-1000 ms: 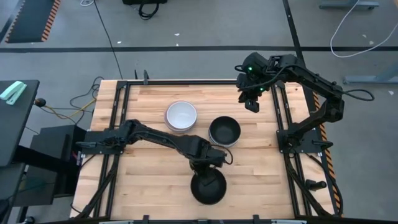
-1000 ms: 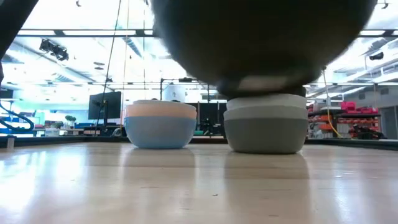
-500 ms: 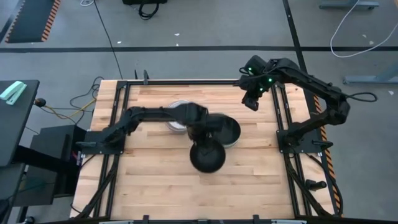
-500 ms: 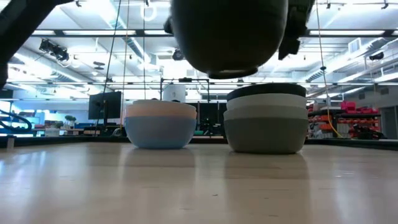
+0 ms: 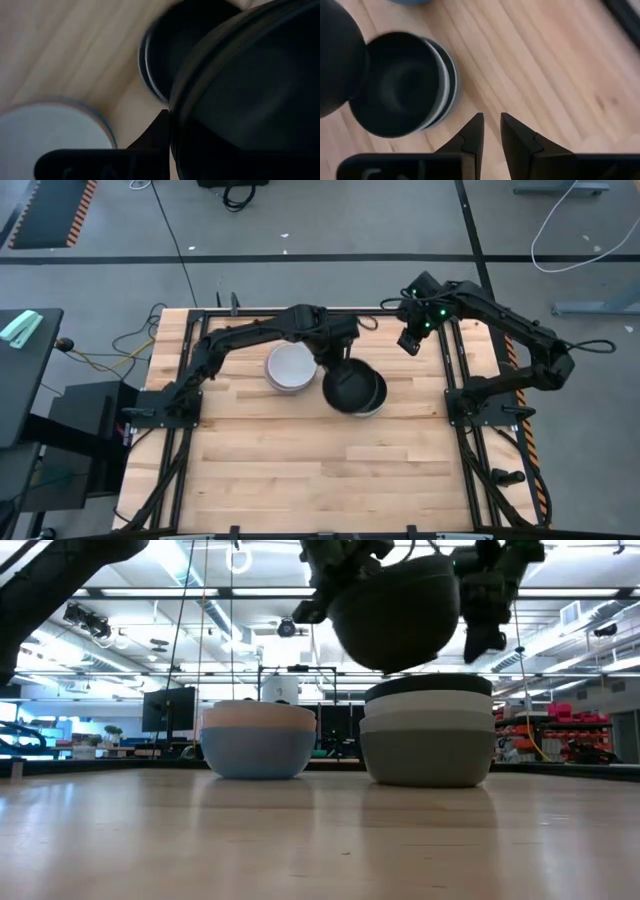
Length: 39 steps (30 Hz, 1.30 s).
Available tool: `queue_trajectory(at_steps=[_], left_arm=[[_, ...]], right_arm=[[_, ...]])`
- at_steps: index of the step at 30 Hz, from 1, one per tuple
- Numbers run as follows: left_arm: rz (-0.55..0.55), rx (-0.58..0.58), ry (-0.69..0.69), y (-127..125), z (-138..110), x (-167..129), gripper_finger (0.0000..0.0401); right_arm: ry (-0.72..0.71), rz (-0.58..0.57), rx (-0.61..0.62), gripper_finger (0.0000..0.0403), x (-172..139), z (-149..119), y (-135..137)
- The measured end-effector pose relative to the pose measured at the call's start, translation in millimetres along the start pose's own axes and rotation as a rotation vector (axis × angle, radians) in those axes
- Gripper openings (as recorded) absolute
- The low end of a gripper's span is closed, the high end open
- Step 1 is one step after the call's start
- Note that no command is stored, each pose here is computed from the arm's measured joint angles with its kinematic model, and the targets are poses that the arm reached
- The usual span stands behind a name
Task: Nest bowls inside each other
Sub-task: Stack the bottom stacked bowls on top of the black bowl
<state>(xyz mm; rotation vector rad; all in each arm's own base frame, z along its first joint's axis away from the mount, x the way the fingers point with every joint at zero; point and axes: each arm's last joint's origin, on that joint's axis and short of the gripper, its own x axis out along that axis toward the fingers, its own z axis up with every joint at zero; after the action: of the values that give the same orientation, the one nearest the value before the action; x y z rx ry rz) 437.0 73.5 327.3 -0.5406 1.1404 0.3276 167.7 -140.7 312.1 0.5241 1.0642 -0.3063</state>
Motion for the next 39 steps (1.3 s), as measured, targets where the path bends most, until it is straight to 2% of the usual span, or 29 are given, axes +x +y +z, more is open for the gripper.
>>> queue_trajectory(at_steps=[5, 12, 22, 31, 39], left_arm=[[-0.067, -0.011, -0.111, 7.5, 14.8, -8.5, 0.0023], [-0.072, -0.015, -0.092, 13.7, 16.8, -5.2, 0.0023], [-0.073, -0.020, -0.090, 14.3, 17.2, -4.5, 0.0023], [-0.041, -0.008, -0.010, 7.7, 5.5, -2.8, 0.0023], [-0.041, 0.009, 0.012, -3.0, -1.3, -1.6, 0.0023]], right_arm=[[0.041, 0.029, 0.023, 0.0059, 35.7, -10.8, -10.2], [-0.027, 0.186, 0.083, 0.0007, 72.9, -18.9, -25.3], [-0.009, 0.203, 0.153, 0.0005, 106.1, -24.1, -32.3], [0.001, 0.272, 0.161, 0.0002, 124.8, -21.8, -20.2], [0.037, 0.310, 0.130, 0.0002, 139.7, -18.6, 5.5]])
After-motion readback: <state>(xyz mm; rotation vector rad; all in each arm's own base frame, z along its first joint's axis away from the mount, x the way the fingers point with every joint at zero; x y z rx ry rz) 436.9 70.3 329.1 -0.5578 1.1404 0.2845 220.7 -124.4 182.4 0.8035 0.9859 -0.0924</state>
